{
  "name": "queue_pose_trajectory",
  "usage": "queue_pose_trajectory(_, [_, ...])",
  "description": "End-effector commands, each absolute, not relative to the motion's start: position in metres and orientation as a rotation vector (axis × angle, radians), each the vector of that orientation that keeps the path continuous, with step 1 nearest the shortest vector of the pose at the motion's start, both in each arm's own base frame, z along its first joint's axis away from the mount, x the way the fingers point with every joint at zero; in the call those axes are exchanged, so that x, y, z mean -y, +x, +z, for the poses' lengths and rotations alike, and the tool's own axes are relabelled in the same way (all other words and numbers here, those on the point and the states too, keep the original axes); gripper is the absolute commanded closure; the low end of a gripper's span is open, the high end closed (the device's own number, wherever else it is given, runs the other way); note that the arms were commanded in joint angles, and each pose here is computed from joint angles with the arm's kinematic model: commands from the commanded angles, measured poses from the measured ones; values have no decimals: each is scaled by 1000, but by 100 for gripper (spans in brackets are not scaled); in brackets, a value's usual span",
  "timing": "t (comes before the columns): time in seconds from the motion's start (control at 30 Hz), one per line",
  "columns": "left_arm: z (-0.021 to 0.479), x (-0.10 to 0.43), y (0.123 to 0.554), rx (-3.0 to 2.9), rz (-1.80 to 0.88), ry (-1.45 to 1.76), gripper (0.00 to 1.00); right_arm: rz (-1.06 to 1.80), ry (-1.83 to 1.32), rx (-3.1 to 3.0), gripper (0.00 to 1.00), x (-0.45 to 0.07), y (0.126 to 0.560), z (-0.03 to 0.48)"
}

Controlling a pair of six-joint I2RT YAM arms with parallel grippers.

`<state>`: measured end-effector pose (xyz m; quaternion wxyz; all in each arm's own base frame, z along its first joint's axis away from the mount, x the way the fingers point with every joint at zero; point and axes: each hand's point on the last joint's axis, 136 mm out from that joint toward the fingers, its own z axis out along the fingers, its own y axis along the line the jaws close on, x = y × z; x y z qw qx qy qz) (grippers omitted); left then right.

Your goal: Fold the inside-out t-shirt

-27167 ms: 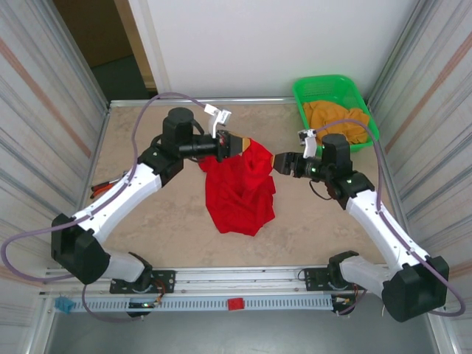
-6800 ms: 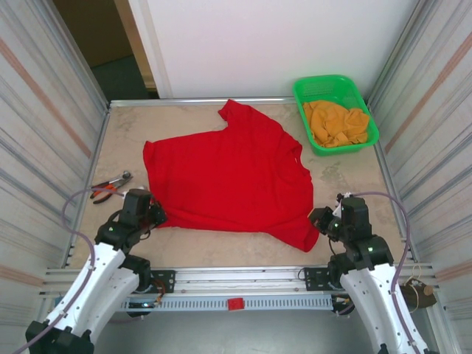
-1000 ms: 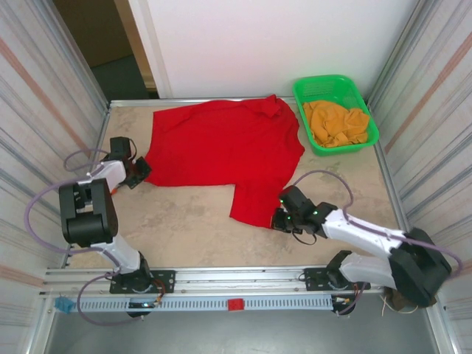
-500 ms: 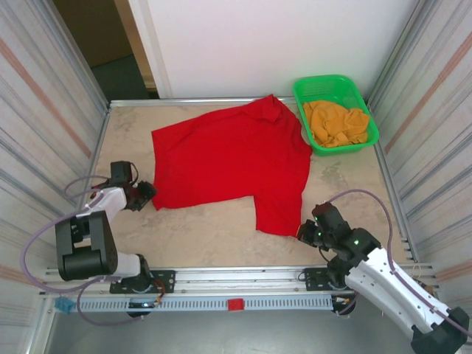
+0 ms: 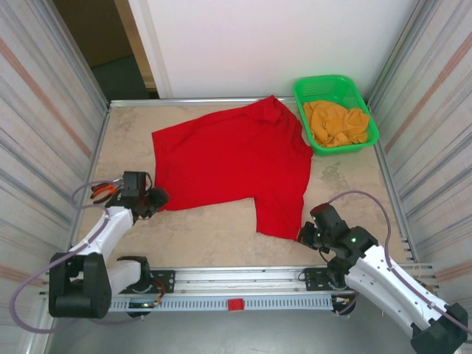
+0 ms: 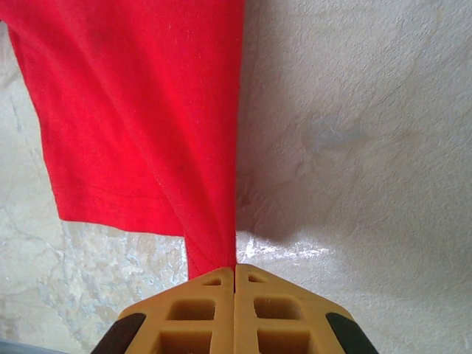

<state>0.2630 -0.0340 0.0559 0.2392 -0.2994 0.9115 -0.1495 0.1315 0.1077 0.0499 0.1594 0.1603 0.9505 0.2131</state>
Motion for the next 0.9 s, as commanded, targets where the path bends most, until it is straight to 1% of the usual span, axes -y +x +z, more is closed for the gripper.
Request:
queue_pose_trajectory(0.0, [49,23,246,-2496,-278,-875,58,615,473,-2710,100,-107,131,53])
queue_pose_trajectory(0.2, [38,16,232,-2542,-146,-903,57,629,472,-2698,100,-108,133,55])
queue_pose_trajectory(0.33, [31,16,231,-2550,-129,-916,64,631,471,-2695,100,-109,134,55])
queue_pose_trajectory(0.43, [27,15,232,-2560,-106,-912,77,631,472,-2694,100,-109,134,55])
queue_pose_trajectory(0.5, [27,14,235,-2565,-98,-903,80,636,470,-2689,100,-109,135,56])
queue_pose_trajectory(0.53, [27,13,236,-2566,-88,-903,84,637,473,-2688,100,-109,135,56])
queue_pose_trajectory(0.6, [30,14,240,-2563,-86,-885,100,641,472,-2682,100,-109,136,58])
queue_pose_trajectory(0.7, [41,12,247,-2551,-72,-841,100,646,476,-2675,100,-109,136,60])
queue_pose_trajectory(0.87, [83,13,267,-2539,-42,-618,100,655,480,-2657,100,-110,139,65])
